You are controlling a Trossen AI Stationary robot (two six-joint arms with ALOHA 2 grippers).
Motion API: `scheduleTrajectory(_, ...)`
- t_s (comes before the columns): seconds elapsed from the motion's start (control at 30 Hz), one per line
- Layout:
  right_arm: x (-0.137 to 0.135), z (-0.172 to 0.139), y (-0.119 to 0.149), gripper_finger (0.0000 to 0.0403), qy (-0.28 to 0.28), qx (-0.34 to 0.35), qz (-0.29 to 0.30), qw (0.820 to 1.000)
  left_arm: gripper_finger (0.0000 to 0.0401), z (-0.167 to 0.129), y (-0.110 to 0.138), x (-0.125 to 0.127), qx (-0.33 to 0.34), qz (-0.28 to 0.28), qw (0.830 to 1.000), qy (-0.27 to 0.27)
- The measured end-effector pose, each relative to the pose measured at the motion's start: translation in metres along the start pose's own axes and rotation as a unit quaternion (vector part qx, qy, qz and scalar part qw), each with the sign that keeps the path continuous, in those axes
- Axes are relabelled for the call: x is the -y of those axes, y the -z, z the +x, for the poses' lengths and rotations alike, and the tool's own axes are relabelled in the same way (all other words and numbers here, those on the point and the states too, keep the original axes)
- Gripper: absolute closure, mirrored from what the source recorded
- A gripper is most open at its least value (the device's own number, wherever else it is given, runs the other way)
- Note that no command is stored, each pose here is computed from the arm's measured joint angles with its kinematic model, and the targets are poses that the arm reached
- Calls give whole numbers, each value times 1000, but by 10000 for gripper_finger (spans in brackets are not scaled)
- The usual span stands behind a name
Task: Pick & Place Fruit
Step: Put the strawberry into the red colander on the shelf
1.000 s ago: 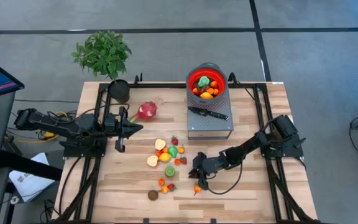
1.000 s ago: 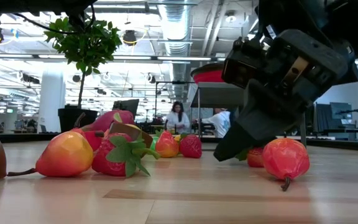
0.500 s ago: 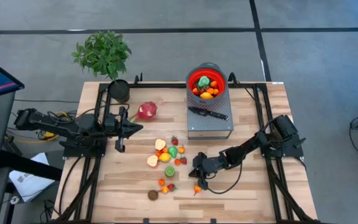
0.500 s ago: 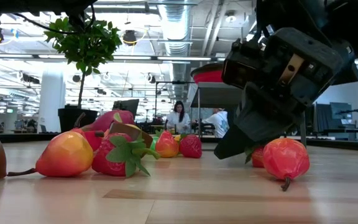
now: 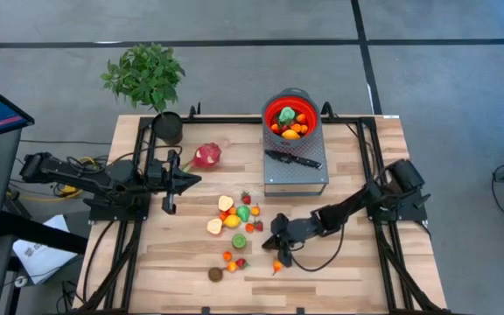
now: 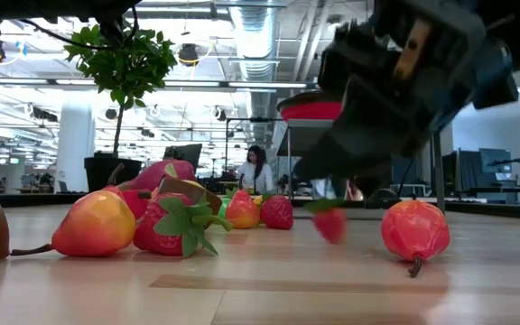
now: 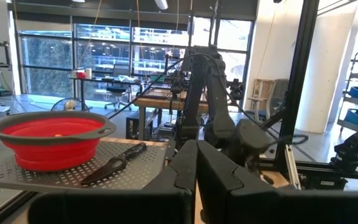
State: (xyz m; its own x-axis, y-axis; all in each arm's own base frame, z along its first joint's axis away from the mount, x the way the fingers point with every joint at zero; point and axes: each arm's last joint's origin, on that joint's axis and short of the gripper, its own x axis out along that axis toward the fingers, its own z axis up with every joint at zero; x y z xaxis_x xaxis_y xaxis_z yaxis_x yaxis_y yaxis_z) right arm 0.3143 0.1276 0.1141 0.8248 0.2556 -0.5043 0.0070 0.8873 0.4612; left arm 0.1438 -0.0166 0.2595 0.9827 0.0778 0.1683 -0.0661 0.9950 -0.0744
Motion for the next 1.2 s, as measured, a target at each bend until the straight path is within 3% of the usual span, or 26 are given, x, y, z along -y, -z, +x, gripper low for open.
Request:
scheduleTrajectory(0.23,-14,-31,-32,403,6,56,-14,998,398,0,0,0,0,0,1000,0)
scheduleTrajectory(0.4,-19,-58,-58,403,76,145,-55,985,398,0,0,0,0,0,1000,0)
scheduleTrajectory(0.57,-21,-75,-73,403,83,174,-61,979,398,0,0,0,0,0,1000,0)
scheduleTrajectory(0.73,-24,-83,-67,403,59,116,-68,989,398,0,0,0,0,-1,1000,0)
scheduleTrajectory(1.0,-30,-93,-42,403,63,3,23,998,398,0,0,0,0,-1,1000,0)
scheduleTrajectory(1.2,-34,-85,-28,403,60,-26,23,998,398,0,0,0,0,-1,1000,0)
